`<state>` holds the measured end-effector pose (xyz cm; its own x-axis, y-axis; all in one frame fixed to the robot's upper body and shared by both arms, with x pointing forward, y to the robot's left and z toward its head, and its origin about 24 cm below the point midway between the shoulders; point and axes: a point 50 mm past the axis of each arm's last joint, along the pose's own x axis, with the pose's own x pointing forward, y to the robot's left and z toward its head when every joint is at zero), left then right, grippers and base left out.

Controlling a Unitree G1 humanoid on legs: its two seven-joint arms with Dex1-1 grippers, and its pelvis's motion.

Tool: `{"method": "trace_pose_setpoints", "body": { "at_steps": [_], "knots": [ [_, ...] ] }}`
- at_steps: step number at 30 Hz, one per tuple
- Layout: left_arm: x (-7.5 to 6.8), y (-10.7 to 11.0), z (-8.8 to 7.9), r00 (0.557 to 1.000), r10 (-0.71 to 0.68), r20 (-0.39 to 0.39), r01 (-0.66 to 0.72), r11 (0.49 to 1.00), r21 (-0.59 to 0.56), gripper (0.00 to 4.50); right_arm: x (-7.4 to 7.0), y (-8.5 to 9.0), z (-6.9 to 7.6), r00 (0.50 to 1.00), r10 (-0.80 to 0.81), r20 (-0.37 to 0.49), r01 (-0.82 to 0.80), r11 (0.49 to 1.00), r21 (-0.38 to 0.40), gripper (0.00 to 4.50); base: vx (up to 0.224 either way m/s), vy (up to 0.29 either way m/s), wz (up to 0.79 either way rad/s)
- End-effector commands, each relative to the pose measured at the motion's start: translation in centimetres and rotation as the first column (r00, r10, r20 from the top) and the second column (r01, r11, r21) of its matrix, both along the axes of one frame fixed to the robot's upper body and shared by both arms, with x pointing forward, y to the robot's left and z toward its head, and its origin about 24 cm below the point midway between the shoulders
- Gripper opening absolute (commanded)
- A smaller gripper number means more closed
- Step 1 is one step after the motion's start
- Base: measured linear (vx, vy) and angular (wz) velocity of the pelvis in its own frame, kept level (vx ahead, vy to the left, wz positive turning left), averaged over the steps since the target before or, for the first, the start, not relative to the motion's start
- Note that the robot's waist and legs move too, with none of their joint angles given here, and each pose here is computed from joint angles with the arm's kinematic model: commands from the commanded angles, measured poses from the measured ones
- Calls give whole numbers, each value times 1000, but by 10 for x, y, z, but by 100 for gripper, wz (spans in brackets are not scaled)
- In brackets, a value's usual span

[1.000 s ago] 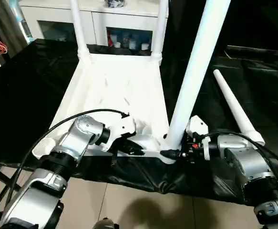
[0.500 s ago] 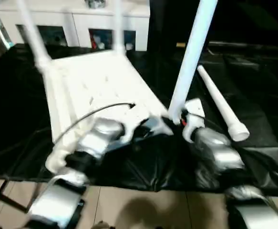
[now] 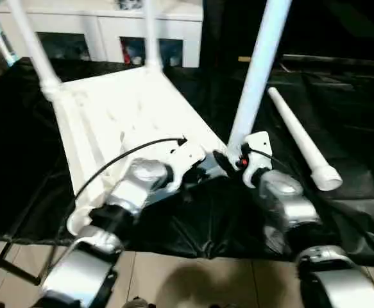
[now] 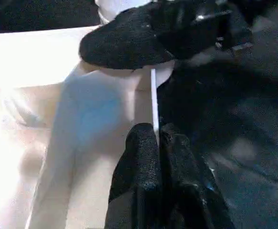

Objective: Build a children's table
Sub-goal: Rotate leg to tighten

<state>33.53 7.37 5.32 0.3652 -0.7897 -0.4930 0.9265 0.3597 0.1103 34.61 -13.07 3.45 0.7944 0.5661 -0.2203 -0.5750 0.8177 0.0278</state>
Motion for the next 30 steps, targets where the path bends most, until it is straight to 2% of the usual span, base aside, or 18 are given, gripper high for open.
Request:
{"method": "trace_pose_setpoints", "body": {
  "at_steps": [1, 3, 5, 6, 10, 11, 12, 13, 14, 16, 25, 29, 30],
  "knots": [
    [-10, -19, 16, 978, -202, 47, 204, 977, -67, 0, -8, 10, 0, 977, 211, -8, -211, 977, -30, 381, 0, 0, 0],
    [-11, -16, 16, 975, -218, 42, 220, 974, -57, 0, -11, 8, 0, 965, 263, -23, -263, 964, -31, 381, 0, 0, 0],
    [-11, -7, 15, 969, -245, 30, 246, 969, -33, 0, -19, 3, 2, 915, 400, -50, -401, 915, -31, 381, 0, 0, 0],
    [-11, -7, 15, 969, -245, 30, 246, 969, -33, 0, -19, 3, 2, 915, 400, -50, -401, 915, -31, 381, 0, 0, 0],
    [-12, 7, 15, 958, -288, 8, 288, 957, -8, 0, -34, -1, 5, 820, 566, -85, -570, 822, -17, 381, 0, 0, 0],
    [-12, 7, 15, 958, -288, 8, 288, 957, -8, 0, -34, -1, 5, 820, 566, -85, -570, 822, -17, 381, 0, 0, 0],
    [-12, 10, 15, 955, -297, 4, 297, 955, 0, 0, -38, -1, 5, 787, 609, -98, -613, 790, -14, 381, 0, 0, 0],
    [-13, 14, 16, 947, -320, -9, 320, 947, 6, 0, -47, -1, 5, 726, 678, -114, -686, 727, -38, 381, 0, 0, 0],
    [-13, 14, 16, 947, -320, -9, 320, 947, 6, 0, -47, -1, 5, 726, 678, -114, -686, 727, -38, 381, 0, 0, 0],
    [-14, 18, 16, 938, -345, -24, 346, 938, 13, 0, -56, 0, 4, 675, 724, -142, -734, 678, -35, 381, 0, 0, 0],
    [-13, 23, 16, 933, -358, -29, 359, 933, 20, 0, -63, 4, 4, 654, 740, -158, -751, 661, -11, 306, 0, 0, 0],
    [-13, 20, 15, 938, -346, -27, 347, 938, 8, 0, -61, 5, 4, 686, 714, -140, -720, 693, 8, 284, 0, 0, 0],
    [-14, 19, 15, 940, -339, -26, 339, 941, -2, 0, -59, 6, 4, 710, 692, -130, -696, 718, 20, 284, 0, 0, 0]
  ]
}}
